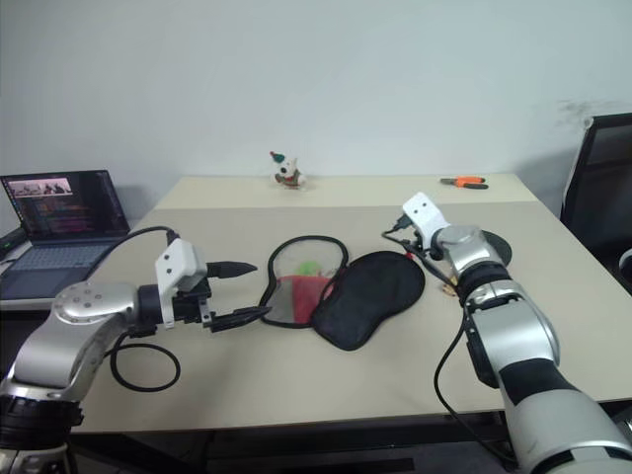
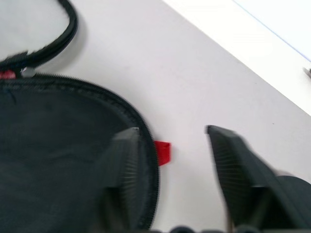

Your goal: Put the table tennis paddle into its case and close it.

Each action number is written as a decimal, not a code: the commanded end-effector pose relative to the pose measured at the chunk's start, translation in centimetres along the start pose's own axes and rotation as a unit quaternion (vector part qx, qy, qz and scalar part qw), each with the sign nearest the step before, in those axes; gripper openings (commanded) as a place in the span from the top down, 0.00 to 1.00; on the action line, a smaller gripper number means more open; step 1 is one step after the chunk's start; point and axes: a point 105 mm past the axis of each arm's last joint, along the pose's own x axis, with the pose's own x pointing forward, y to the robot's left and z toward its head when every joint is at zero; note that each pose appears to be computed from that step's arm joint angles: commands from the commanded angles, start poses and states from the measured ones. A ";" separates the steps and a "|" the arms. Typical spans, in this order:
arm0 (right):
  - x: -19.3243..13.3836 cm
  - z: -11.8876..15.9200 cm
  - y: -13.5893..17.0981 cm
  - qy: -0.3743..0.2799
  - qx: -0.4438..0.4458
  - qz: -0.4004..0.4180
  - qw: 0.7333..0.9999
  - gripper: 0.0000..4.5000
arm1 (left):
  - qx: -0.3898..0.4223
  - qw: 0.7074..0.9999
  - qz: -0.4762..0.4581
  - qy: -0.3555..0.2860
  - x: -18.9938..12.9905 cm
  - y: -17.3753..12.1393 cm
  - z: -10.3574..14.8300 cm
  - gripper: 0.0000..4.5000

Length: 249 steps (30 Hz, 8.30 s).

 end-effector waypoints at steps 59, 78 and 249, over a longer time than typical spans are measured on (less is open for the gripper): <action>-0.7 -3.6 6.6 0.048 0.217 0.152 0.963 1.00 | -0.062 0.996 -0.058 -0.033 -1.1 0.2 2.4 0.00; 0.0 -4.3 2.2 0.071 0.081 0.070 0.992 0.85 | -0.049 0.996 -0.071 -0.039 -0.3 0.1 2.8 0.00; 0.2 -5.7 5.2 0.069 0.269 -0.120 0.953 0.76 | -0.058 0.992 -0.080 -0.083 -0.4 -1.7 4.6 0.00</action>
